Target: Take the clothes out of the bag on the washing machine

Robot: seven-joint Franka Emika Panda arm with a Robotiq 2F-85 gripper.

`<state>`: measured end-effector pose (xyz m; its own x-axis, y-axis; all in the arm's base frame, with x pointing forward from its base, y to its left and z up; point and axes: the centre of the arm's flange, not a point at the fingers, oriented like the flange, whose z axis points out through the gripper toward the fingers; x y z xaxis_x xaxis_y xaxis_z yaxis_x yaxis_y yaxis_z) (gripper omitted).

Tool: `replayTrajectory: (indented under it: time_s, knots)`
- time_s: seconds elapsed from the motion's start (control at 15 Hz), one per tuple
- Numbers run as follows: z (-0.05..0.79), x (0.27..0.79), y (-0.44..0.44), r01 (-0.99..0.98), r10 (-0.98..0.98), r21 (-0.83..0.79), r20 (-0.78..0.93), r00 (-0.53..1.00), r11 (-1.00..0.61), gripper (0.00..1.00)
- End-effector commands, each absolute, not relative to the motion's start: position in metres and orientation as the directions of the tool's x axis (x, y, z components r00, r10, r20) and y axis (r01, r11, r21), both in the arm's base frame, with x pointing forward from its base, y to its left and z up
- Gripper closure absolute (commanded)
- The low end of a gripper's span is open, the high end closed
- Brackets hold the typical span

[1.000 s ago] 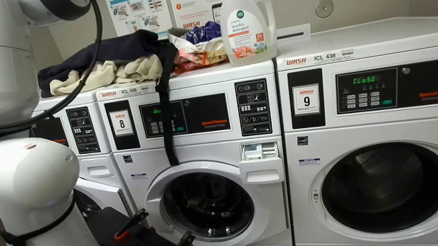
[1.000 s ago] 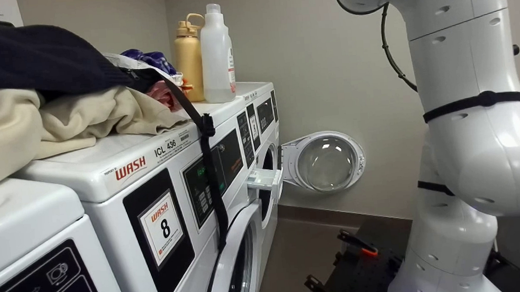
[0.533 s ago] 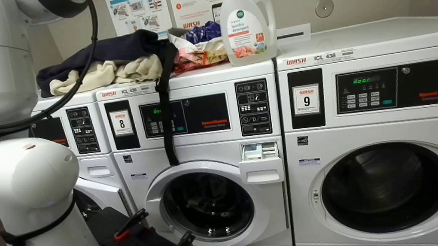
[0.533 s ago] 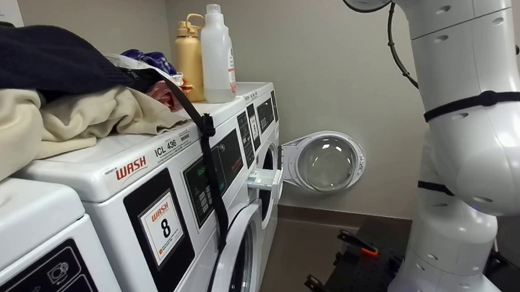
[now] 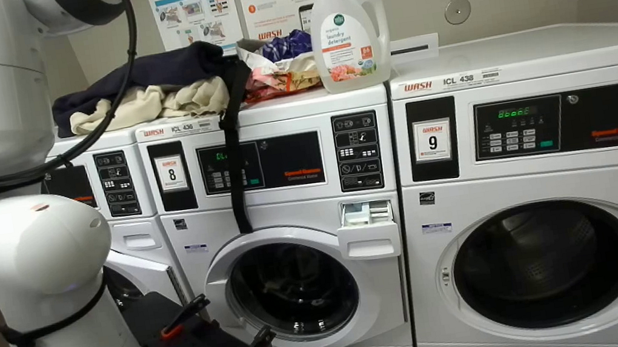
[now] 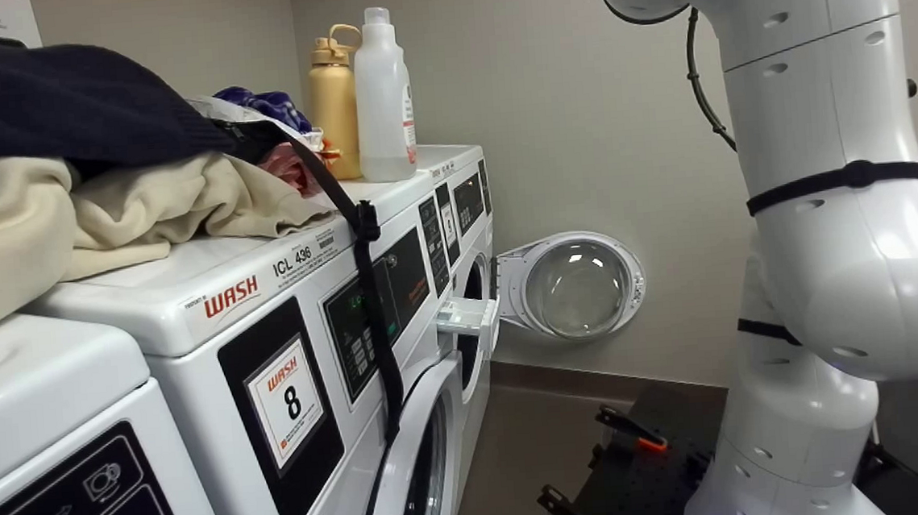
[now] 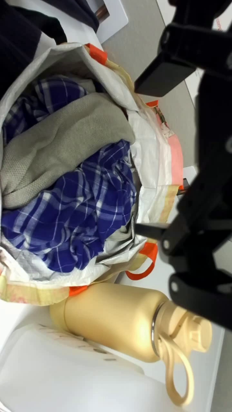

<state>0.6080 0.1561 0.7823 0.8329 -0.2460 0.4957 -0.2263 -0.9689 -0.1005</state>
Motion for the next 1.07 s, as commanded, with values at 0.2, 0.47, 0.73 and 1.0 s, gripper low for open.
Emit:
replayTrajectory:
  time_s: [0.2, 0.47, 0.73, 1.0]
  knots:
    - [0.710, 0.632, 0.143, -0.268, -0.255, -0.054, 0.535, 0.805, -0.962, 0.00]
    - [0.671, 0.646, 0.123, -0.309, -0.282, -0.050, 0.563, 0.776, -0.950, 0.00]
    - [0.629, 0.654, 0.092, -0.400, -0.373, -0.067, 0.526, 0.765, -0.914, 0.00]
    - [0.594, 0.652, 0.074, -0.474, -0.456, -0.076, 0.445, 0.771, -0.877, 0.02]
